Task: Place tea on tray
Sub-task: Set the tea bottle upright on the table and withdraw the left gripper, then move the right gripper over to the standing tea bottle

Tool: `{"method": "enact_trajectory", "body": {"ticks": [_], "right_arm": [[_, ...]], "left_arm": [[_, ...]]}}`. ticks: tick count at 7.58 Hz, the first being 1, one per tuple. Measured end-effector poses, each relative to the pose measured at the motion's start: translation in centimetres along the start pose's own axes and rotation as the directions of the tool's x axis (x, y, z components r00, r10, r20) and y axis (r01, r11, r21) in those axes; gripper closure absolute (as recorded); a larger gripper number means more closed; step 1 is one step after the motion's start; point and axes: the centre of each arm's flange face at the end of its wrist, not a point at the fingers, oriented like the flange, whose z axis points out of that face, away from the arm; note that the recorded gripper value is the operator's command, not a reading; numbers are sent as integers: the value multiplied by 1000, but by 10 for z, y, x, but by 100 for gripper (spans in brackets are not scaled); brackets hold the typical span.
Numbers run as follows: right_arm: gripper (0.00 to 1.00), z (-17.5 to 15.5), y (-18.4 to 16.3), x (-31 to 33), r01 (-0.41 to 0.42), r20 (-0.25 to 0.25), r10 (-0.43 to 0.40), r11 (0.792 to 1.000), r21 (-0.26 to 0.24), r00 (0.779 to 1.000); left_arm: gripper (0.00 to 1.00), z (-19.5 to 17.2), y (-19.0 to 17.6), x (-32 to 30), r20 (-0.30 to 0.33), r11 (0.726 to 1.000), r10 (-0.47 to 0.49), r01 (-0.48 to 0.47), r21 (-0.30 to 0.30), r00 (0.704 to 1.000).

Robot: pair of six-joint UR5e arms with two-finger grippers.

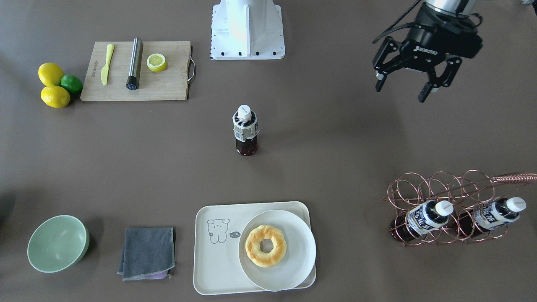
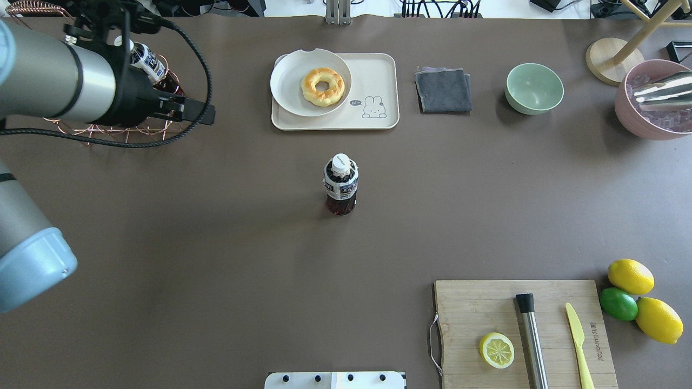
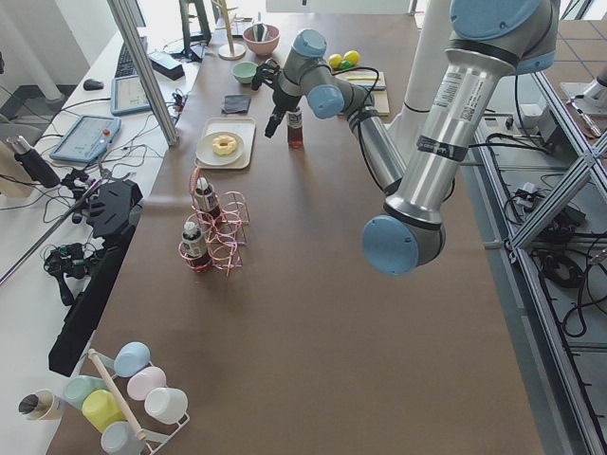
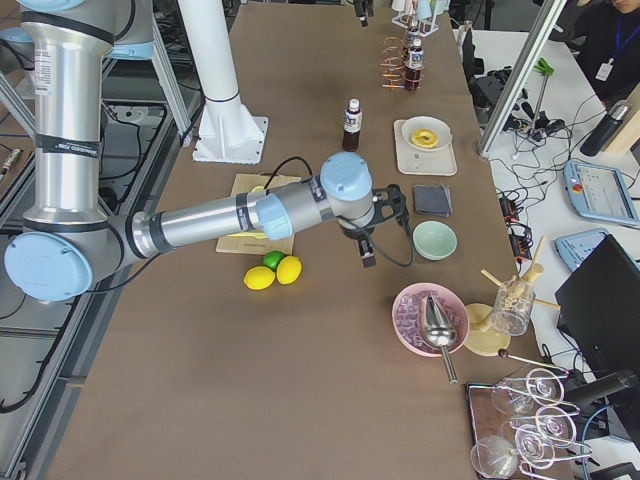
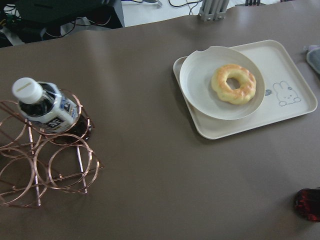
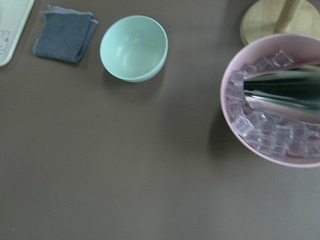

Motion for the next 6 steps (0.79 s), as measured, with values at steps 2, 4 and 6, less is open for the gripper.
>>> {"method": "enact_trajectory", "body": {"ticks": [2, 4, 6], "right_arm": [[0, 7, -74, -114, 11, 81, -14, 999, 39, 997], [0, 40, -110, -242, -12, 144, 6, 999, 44, 990], [0, 100, -114, -375, -98, 96, 91, 992, 73, 991]], "left_arm": [[0, -1, 30, -89, 71, 997, 58, -54, -49, 996], [0, 3, 63, -176, 118, 990, 119, -109, -91, 986], [0, 4, 80, -253, 162, 981, 169, -149, -125, 972]]}}
